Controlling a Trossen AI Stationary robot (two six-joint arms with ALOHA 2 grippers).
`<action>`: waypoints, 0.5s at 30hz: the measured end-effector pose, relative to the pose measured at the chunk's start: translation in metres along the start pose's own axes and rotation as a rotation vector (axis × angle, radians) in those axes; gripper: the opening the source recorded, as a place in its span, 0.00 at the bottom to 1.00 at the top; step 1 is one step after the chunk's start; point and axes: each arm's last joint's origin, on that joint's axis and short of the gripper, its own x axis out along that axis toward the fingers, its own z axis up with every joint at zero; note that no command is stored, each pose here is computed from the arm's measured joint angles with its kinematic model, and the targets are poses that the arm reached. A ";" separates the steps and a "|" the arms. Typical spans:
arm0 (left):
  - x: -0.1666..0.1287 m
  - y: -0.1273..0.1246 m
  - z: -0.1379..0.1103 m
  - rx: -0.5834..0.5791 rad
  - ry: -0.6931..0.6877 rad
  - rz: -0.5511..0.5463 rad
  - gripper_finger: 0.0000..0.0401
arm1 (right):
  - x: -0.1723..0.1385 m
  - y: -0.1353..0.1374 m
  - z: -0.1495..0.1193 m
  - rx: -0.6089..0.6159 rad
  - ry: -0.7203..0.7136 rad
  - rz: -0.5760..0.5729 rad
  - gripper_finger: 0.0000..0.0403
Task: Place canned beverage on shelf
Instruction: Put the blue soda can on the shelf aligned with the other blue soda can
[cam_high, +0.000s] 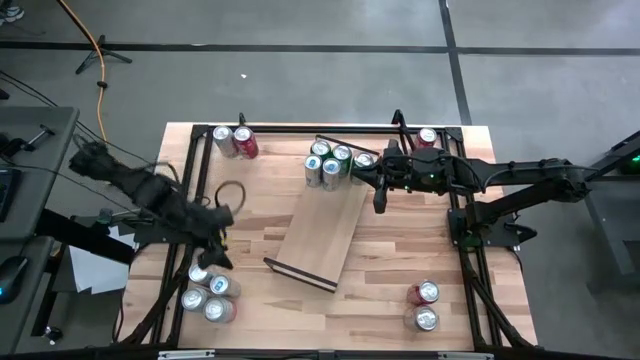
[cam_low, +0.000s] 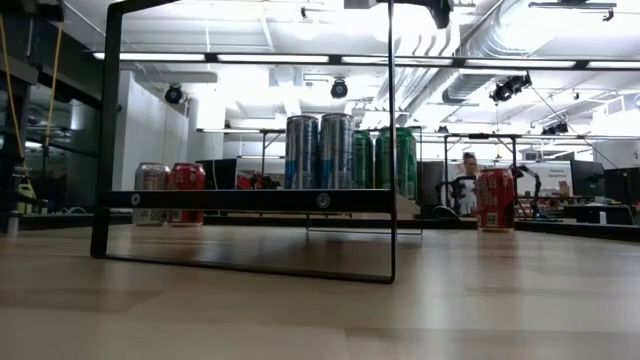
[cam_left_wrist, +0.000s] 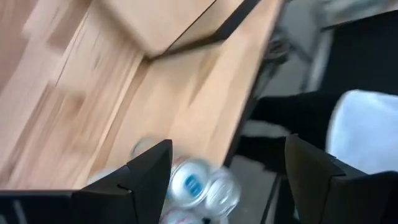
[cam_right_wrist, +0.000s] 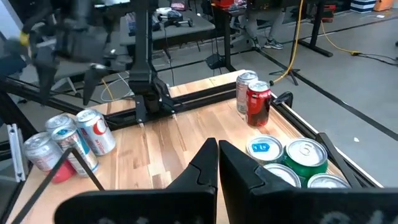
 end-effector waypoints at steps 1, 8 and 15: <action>0.006 -0.002 -0.003 -0.019 0.026 0.036 0.58 | 0.000 0.000 -0.001 -0.001 0.004 -0.003 0.00; 0.058 -0.015 -0.025 -0.095 0.220 0.319 0.58 | 0.000 -0.002 -0.008 -0.022 0.074 -0.046 0.00; 0.079 -0.020 -0.031 -0.152 0.282 0.390 0.58 | 0.001 -0.007 -0.010 -0.022 0.097 -0.077 0.00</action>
